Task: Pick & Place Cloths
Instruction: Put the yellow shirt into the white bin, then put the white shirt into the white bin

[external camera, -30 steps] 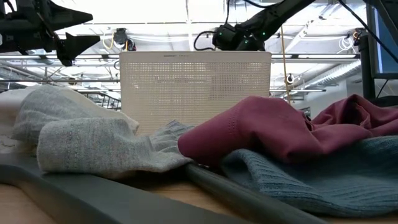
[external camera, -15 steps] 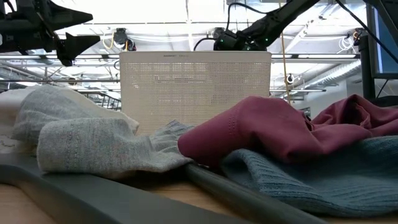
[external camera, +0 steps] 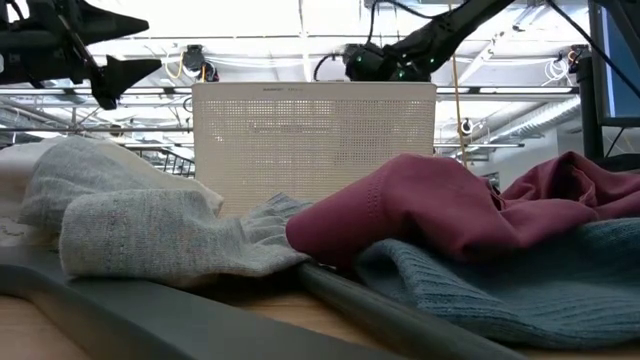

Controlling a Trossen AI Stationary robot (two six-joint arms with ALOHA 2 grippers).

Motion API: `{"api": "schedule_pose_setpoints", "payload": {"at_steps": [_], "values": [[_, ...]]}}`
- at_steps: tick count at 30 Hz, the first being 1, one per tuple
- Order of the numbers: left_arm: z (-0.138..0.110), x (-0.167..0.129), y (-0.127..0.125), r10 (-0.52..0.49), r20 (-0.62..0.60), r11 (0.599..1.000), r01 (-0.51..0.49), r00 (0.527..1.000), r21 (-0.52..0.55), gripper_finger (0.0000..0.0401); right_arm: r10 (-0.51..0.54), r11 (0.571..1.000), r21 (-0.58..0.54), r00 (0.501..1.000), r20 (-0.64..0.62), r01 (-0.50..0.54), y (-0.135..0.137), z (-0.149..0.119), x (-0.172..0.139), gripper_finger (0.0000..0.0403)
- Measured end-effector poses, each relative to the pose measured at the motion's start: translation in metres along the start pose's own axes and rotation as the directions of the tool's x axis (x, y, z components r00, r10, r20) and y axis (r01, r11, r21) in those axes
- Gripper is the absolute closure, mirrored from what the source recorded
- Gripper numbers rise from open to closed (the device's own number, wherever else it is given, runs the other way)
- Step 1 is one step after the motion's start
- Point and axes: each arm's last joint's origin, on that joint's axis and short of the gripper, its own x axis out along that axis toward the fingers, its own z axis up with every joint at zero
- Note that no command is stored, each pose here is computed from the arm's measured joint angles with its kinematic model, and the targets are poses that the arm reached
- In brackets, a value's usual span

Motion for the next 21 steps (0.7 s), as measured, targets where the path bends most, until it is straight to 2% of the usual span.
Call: {"api": "schedule_pose_setpoints", "payload": {"at_steps": [10,21], "values": [[0.002,0.0,0.0,-0.005,0.023,0.998,0.006,1.0,-0.063,0.0077,0.009,1.0,-0.027,0.985,0.171,-0.004,0.007,0.023,-0.062,0.0179],[0.007,0.0,-0.001,-0.013,0.073,0.997,0.019,0.997,-0.081,0.0077,0.034,0.998,-0.069,0.917,0.396,-0.007,0.021,0.036,-0.151,0.0186]]}}
